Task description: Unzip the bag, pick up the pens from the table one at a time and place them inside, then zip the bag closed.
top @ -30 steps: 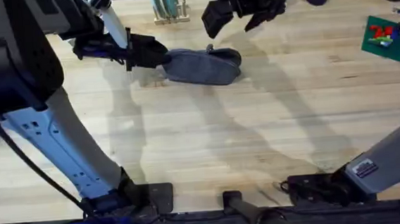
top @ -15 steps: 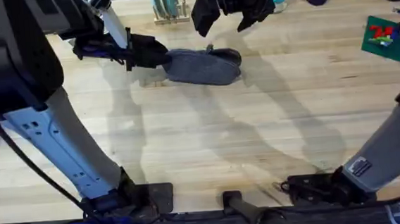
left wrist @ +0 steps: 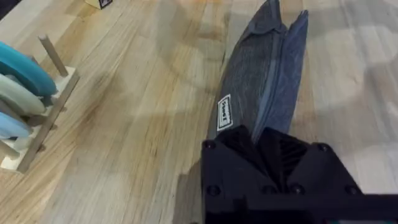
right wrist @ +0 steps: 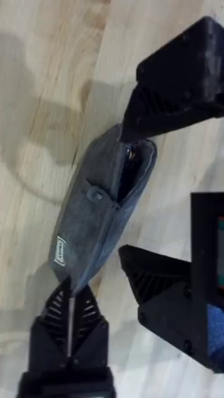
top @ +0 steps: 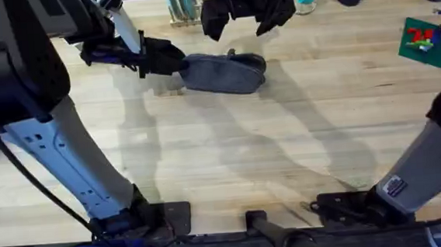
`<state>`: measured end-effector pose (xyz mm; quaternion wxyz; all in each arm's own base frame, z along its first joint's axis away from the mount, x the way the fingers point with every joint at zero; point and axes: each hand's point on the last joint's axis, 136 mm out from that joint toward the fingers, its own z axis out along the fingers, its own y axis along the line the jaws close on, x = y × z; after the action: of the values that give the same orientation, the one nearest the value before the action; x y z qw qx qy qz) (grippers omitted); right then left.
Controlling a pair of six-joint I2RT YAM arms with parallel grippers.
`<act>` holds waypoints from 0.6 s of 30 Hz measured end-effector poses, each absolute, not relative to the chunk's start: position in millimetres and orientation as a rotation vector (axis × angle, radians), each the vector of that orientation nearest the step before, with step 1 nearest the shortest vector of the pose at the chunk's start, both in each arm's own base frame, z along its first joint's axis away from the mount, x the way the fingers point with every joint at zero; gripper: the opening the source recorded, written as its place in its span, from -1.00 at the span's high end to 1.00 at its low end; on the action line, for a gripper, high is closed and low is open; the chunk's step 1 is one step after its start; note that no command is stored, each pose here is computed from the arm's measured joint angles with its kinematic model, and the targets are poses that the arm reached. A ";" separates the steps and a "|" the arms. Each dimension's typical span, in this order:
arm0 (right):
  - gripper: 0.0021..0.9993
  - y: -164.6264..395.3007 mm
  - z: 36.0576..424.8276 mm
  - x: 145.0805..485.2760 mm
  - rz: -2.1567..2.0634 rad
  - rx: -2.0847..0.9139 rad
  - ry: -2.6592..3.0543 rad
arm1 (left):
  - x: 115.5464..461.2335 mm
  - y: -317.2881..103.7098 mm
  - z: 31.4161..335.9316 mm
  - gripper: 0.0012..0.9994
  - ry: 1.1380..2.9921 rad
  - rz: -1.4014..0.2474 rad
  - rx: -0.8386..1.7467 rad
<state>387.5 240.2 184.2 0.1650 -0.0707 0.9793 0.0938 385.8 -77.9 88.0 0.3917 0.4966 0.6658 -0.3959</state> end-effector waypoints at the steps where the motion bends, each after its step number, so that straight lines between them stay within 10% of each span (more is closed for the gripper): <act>1: -0.99 240.3 184.5 388.0 0.261 -0.181 2.787 | 385.8 -77.9 88.1 0.92 1.691 -1.005 1.261; 18: -0.99 247.3 192.8 404.1 0.298 -0.023 2.717 | 385.9 -77.9 88.1 0.92 1.705 -1.016 1.248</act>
<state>404.1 247.3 192.8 0.2029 -0.0081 0.9733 0.1068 385.9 -77.9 88.1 0.3881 0.4905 0.6703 -0.3994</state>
